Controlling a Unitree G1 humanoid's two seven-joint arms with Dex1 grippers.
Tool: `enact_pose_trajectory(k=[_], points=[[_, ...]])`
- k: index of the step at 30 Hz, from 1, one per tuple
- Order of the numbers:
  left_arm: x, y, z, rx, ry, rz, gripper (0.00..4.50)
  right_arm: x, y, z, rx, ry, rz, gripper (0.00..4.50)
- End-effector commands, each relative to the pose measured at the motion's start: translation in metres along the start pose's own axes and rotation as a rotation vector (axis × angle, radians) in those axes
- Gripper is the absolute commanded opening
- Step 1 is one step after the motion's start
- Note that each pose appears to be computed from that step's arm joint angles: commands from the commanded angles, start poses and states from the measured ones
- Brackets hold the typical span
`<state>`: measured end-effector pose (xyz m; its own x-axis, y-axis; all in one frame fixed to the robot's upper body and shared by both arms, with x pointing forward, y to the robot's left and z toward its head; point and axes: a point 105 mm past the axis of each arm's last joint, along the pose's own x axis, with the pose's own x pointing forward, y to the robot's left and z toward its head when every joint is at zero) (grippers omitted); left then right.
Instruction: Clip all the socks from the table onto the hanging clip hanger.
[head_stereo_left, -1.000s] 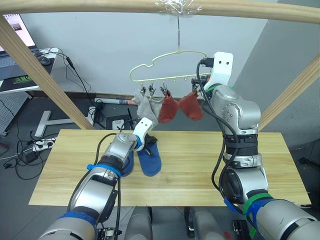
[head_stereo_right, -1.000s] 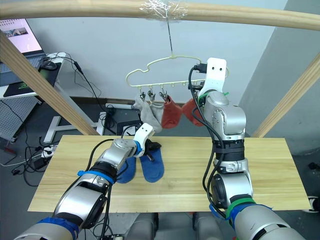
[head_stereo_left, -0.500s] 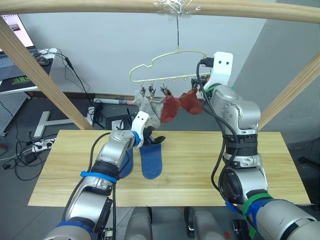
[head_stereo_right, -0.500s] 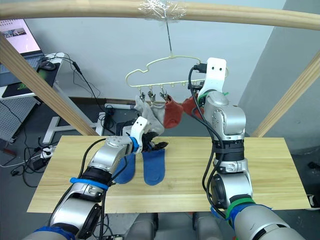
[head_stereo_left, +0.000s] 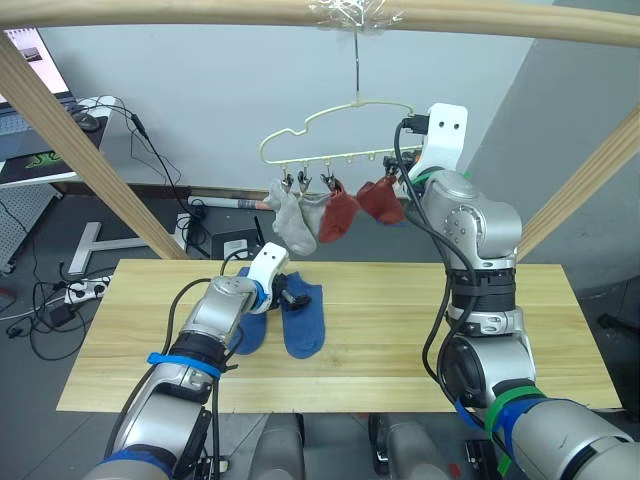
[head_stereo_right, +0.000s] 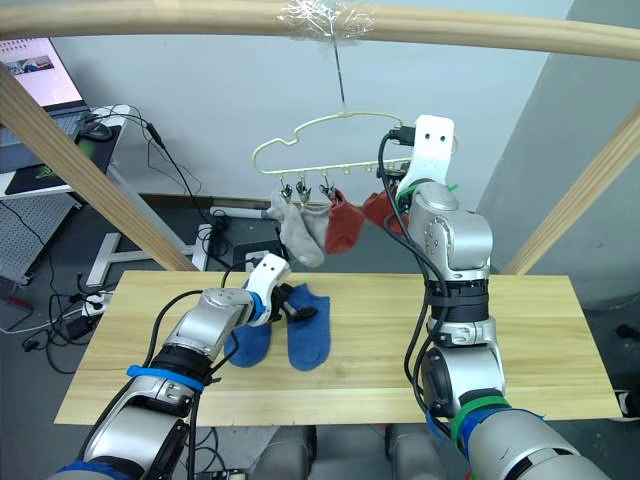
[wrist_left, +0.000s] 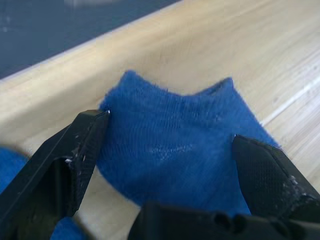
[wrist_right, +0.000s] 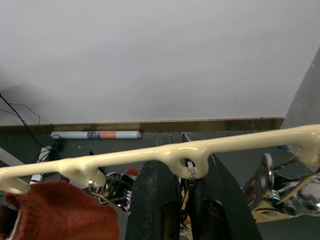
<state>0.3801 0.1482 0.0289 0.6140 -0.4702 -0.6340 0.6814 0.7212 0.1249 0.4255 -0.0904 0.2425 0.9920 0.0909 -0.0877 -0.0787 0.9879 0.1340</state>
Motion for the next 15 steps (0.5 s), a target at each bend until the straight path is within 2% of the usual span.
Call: enact_pose_trajectory(k=[1, 6, 9, 15], points=[[0.0072, -0.0070, -0.0183, 0.022, 0.089, -0.031, 4.47, -0.0067, -0.0014, 0.0179, 0.005, -0.071, -0.002, 0.00], [0.0134, -0.0103, -0.0212, 0.050, 0.110, -0.044, 4.47, -0.0071, -0.0019, 0.0177, 0.006, -0.069, -0.002, 0.00], [0.0151, -0.0107, -0.0200, 0.054, 0.105, -0.047, 3.86, -0.0073, -0.0021, 0.0174, 0.005, -0.067, -0.003, 0.00], [0.0165, -0.0140, -0.0210, 0.056, 0.105, -0.072, 2.09, -0.0075, -0.0023, 0.0162, 0.006, -0.063, -0.005, 0.00]])
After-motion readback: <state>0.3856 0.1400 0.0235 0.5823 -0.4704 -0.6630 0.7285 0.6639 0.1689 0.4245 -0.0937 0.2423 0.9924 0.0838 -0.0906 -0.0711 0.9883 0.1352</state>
